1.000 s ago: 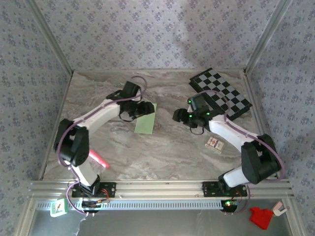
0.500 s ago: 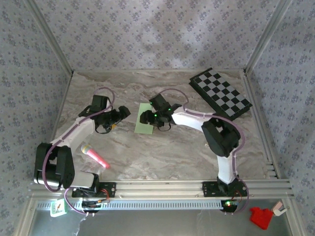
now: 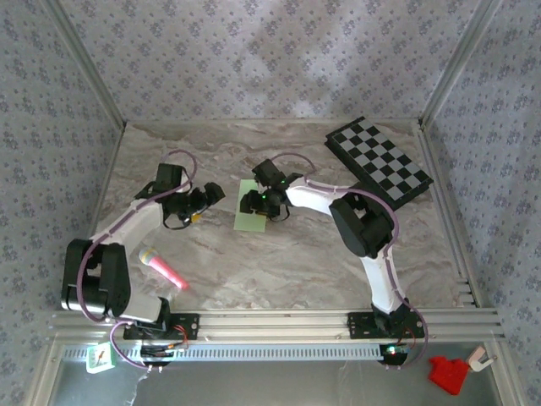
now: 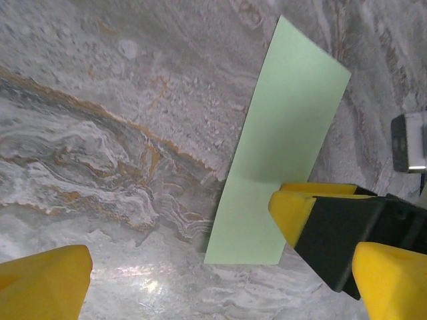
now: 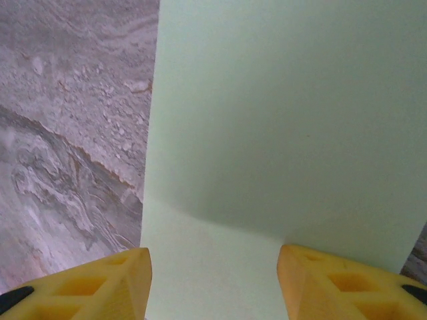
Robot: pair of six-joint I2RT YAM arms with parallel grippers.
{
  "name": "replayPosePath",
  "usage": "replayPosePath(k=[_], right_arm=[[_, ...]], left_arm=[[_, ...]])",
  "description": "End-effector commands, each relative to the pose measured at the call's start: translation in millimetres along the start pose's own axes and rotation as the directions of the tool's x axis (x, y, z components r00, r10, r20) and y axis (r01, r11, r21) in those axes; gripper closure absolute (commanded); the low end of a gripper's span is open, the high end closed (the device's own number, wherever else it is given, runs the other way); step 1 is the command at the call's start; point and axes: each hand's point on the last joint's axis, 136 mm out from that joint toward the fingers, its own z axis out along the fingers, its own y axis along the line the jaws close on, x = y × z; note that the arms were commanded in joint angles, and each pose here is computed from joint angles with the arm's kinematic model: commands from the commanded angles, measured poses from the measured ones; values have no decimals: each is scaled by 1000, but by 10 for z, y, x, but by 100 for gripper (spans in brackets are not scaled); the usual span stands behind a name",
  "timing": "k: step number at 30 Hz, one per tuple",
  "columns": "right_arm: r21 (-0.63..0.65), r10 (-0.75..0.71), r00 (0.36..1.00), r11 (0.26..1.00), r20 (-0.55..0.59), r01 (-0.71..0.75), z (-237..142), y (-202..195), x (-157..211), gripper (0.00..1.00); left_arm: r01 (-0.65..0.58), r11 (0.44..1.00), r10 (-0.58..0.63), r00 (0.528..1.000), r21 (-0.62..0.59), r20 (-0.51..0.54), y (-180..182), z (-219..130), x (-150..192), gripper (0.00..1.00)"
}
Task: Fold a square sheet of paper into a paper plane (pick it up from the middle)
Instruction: Move the paper to the center of the table, then third fold the triangle at the center of the table.
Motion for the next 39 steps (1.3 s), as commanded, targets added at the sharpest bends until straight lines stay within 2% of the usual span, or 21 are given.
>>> replayPosePath(k=[1,4,6,9,13,16,22,30,39], right_arm=[[90,-68,985,993,-161,83,-35,-368,440,44],[98,-107,973,987,-204,129,-126,-542,617,44],[71,-119,974,988,-193,135,-174,-531,614,44],[-13,-91,986,996,-142,90,-287,-297,462,44],[-144,11,1000,989,-16,-13,-524,2,200,45],[-123,57,997,991,43,-51,-567,-70,140,45],[-88,64,998,994,30,-61,-424,-232,153,47],[-29,93,995,995,24,-92,-295,-443,189,48],[45,183,983,982,-17,-182,-144,-763,411,48]], left_arm=[[-3,996,7,999,86,-46,-172,52,-21,0],[24,993,-13,996,111,-93,-187,138,35,0],[33,991,-19,994,129,-111,-207,178,71,0],[35,991,-17,992,133,-129,-227,226,135,0],[31,991,-11,989,133,-148,-276,293,253,0],[41,991,-18,984,128,-179,-313,335,379,0],[35,991,-5,974,131,-227,-397,411,603,2],[57,990,-17,955,127,-295,-401,508,817,16],[73,993,-34,931,93,-363,-364,632,993,43]])
